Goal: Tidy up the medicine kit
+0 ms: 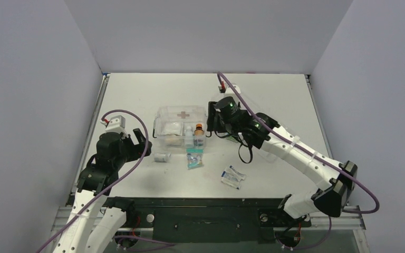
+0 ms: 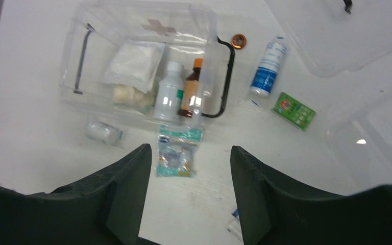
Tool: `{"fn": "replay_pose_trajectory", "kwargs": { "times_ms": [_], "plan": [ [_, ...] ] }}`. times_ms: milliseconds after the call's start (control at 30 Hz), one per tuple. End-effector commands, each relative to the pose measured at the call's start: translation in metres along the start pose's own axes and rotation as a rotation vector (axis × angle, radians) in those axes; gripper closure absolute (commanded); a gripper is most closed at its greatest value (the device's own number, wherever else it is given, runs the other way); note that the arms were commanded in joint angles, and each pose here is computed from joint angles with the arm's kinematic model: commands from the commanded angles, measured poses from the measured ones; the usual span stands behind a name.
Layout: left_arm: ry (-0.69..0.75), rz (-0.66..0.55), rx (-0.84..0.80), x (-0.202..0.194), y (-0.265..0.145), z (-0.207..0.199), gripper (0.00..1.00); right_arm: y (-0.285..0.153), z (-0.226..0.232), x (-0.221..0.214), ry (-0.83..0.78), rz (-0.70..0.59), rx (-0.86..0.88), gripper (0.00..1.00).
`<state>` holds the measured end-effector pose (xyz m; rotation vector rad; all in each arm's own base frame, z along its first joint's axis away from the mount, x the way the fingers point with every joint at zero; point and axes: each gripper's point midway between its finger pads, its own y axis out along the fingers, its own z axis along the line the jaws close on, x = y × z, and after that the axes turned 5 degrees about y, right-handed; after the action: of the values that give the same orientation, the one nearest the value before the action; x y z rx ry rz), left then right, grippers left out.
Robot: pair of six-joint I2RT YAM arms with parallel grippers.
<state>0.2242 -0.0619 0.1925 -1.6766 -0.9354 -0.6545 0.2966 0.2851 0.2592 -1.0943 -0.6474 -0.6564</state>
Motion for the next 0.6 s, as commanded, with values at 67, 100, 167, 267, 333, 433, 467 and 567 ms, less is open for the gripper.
{"fn": "replay_pose_trajectory", "kwargs": {
  "times_ms": [67,100,167,267,333,433,467,567],
  "plan": [
    [0.005,-0.025,-0.032,0.01,0.001,-0.008,0.17,-0.029,-0.062,-0.046,-0.181,0.084,-0.073,0.44],
    [0.006,-0.024,-0.034,0.009,0.001,-0.008,0.17,-0.037,-0.063,-0.051,-0.194,0.101,-0.04,0.43],
    [0.007,-0.021,-0.034,0.009,0.002,-0.008,0.17,-0.043,-0.072,-0.07,-0.245,0.149,-0.016,0.41],
    [0.008,-0.018,-0.035,0.008,0.003,-0.008,0.17,-0.049,-0.088,-0.085,-0.3,0.183,-0.027,0.38],
    [0.008,-0.018,-0.036,0.009,0.003,-0.009,0.17,-0.053,-0.095,-0.089,-0.333,0.203,-0.043,0.37],
    [0.01,-0.02,-0.037,0.009,0.002,-0.009,0.17,-0.053,-0.102,-0.096,-0.382,0.238,-0.067,0.36],
    [0.009,-0.02,-0.038,0.009,0.002,-0.009,0.17,-0.052,-0.104,-0.097,-0.402,0.253,-0.077,0.35],
    [0.011,-0.02,-0.045,0.009,0.002,-0.01,0.17,-0.048,-0.104,-0.097,-0.47,0.266,-0.086,0.32]
  ]
}}
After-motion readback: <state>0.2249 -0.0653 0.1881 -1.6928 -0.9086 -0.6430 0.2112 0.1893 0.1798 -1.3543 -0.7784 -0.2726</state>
